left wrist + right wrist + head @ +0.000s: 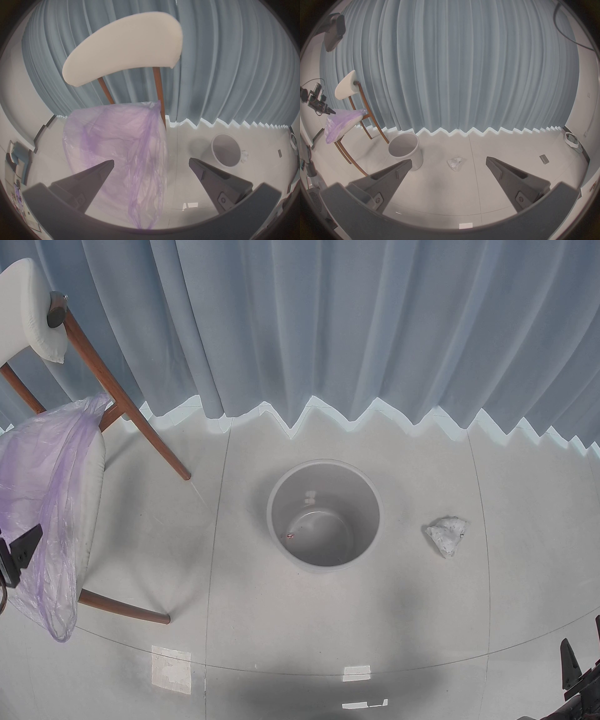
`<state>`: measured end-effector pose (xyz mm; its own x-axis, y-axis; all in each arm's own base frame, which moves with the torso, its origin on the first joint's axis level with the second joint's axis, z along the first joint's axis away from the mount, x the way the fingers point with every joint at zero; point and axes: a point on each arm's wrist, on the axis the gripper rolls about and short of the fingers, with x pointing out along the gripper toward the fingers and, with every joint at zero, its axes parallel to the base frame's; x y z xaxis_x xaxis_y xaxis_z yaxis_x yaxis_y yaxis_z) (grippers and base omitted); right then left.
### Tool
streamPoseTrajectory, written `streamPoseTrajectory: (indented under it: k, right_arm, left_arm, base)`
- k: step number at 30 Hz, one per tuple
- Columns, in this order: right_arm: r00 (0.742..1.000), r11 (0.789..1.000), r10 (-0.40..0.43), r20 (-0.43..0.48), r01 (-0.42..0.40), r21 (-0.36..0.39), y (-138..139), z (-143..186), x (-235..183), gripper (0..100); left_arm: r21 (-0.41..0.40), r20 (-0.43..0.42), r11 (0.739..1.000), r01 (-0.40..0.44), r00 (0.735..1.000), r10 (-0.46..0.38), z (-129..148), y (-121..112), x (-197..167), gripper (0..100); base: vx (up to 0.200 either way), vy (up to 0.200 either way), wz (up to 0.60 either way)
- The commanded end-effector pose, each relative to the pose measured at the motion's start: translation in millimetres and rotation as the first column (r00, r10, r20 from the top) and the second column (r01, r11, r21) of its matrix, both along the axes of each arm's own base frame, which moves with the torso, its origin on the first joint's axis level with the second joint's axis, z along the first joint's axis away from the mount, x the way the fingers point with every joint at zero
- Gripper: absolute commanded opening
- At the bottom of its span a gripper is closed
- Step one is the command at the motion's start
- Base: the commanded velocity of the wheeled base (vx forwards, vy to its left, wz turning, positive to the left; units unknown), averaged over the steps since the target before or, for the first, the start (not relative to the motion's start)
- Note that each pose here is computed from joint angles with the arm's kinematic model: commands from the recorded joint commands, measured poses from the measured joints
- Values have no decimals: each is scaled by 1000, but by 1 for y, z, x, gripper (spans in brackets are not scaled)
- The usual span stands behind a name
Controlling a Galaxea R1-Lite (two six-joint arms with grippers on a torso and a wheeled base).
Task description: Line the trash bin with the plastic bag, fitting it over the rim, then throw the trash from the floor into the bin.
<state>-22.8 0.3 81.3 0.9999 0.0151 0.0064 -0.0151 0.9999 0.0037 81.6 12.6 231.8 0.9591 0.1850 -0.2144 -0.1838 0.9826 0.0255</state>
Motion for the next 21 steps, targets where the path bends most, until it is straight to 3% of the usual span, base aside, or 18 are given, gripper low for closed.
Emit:
streamPoseTrajectory:
  k: [1, 11, 16, 21]
  right_arm:
    - [1000, 1000, 0, 0, 0, 1, 0, -5, 0, 100]
    - [1000, 1000, 0, 0, 0, 1, 0, -5, 0, 100]
    - [1000, 1000, 0, 0, 0, 1, 0, -5, 0, 100]
    - [1000, 1000, 0, 0, 0, 1, 0, -5, 0, 100]
  left_arm:
    - [-22, -79, 999, -36, 996, 34, -5, 17, 50, 100]
    - [-9, -94, 1000, -24, 995, 23, -15, 24, 86, 100]
    - [-6, -79, 998, 57, 995, -58, -18, 16, 102, 100]
    - [7, -75, 998, 55, 996, -55, -19, 17, 112, 100]
  base:
    - [0, 0, 0]
    - [0, 0, 0]
    - [0, 0, 0]
    - [0, 0, 0]
